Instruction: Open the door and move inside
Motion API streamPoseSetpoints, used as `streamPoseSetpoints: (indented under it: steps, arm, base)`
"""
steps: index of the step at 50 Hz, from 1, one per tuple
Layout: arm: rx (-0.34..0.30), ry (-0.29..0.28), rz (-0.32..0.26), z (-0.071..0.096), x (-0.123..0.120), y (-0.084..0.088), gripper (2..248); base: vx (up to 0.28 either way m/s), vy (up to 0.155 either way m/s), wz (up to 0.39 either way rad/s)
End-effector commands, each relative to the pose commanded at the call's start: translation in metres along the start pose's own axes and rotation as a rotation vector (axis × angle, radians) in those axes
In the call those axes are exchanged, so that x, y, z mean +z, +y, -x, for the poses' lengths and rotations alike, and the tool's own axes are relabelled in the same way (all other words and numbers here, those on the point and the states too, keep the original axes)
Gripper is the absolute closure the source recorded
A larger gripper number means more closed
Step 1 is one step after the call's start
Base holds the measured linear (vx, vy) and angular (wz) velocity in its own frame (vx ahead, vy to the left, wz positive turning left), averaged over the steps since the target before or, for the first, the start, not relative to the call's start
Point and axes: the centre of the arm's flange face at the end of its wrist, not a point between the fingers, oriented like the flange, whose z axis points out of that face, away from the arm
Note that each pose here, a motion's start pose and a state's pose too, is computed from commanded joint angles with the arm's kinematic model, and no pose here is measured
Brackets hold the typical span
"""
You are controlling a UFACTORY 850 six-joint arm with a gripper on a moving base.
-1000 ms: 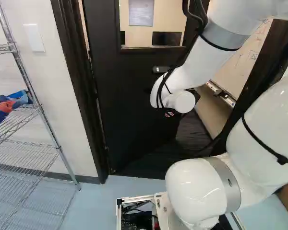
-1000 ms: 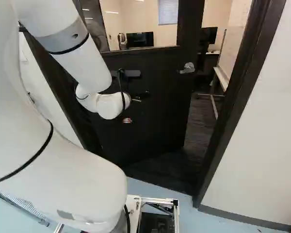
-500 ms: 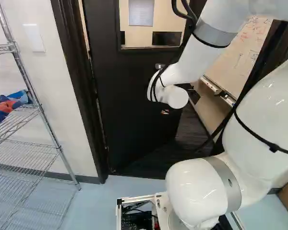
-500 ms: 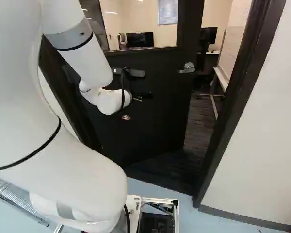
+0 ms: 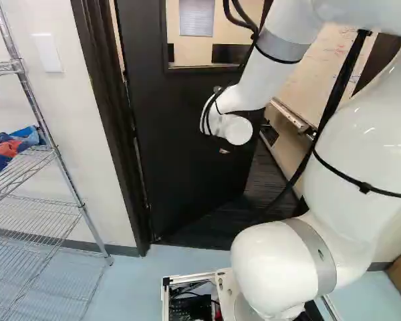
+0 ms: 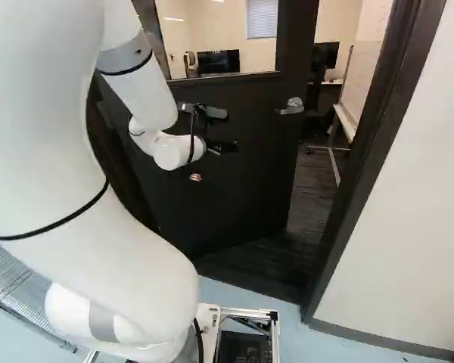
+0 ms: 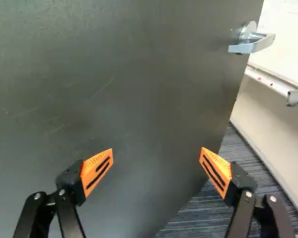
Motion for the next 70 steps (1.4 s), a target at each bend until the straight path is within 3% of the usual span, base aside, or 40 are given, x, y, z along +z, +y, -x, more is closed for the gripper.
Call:
streamPoseSetpoints:
  steps: [70]
  arm:
    - [-0.013,0.016,-0.07,-0.017,0.102,-0.067,3]
  base:
    - [0.0,0.0,0.0]
